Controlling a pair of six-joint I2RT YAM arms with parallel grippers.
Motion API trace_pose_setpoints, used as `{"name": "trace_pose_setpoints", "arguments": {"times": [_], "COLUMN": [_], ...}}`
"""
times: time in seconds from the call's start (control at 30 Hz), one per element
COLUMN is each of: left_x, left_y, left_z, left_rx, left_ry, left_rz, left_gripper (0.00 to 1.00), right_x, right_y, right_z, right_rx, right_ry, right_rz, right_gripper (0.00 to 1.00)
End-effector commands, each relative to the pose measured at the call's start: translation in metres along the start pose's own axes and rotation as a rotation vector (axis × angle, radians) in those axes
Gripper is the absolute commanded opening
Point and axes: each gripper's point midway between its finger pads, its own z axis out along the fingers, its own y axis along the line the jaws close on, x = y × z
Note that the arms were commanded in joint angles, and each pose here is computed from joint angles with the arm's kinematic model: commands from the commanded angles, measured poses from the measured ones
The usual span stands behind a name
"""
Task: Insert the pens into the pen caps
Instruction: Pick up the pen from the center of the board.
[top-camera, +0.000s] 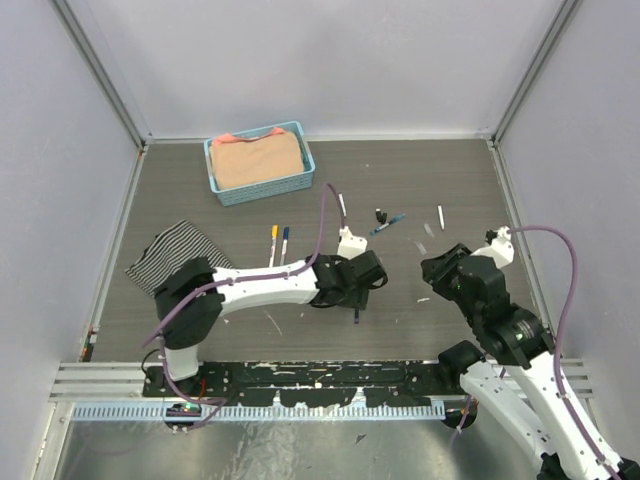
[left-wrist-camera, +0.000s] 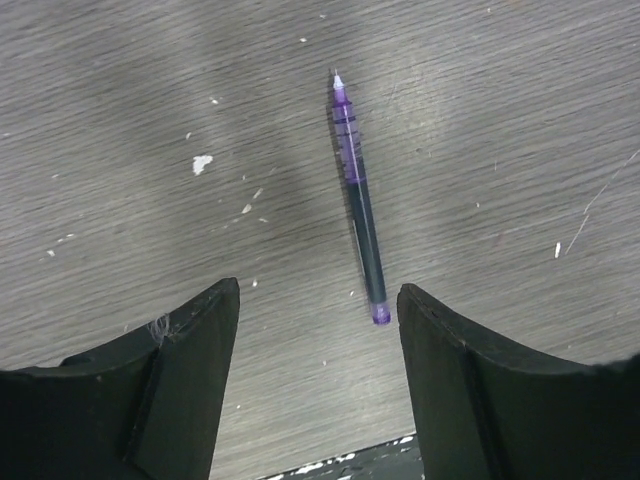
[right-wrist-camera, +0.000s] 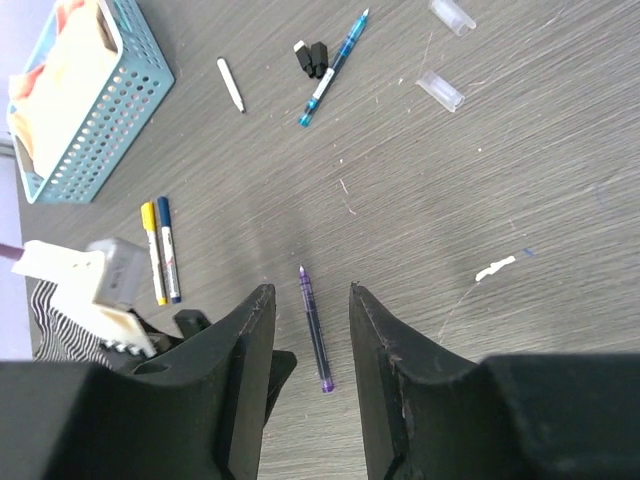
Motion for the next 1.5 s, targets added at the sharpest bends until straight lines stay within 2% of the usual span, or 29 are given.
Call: {"name": "trace_pose_setpoints", "arguments": {"times": [0.0, 0.23, 0.57, 0.8, 1.13, 1.47], "left_x": [-0.007, 0.012, 0.024, 0.034, 0.044, 0.010], "left_y": [-0.020, -0.028, -0.031, -0.028, -0.004, 0.012], "left_z": [0.007, 0.024, 0.042, 0.048, 0.039, -0.015], "left_rx": [0.024, 0.010, -0.002, -0.011, -0.040, 0.035], "left_ry": [-0.027, 0.009, 0.041, 0.067, 0.065, -0.075], "left_rz": [-0.038, -0.016, -0.011, -0.009, 0.007, 0.080], "left_gripper": [0.69, 0.58, 0.46, 0.31, 0.01, 0.00], "right_x": [-0.030, -0.043, -0.038, -0.038, -0.033, -0.001], "right_y": [0.002, 0.004, 0.001, 0.000, -0.001, 0.027], "right_z": [-0.023, -0.037, -0.036, -0.036, -0.033, -0.016], "right_rx": [-0.001, -0.006, 0.004, 0.009, 0.001, -0.152], "right_ry": [-0.097, -0.125, -0.111, -0.112, -0.099, 0.031], "right_rz": [0.034, 0.024, 0.014, 0.005, -0.014, -0.018], "right_gripper": [0.42, 0.42, 0.44, 0.45, 0.48, 0.52]}}
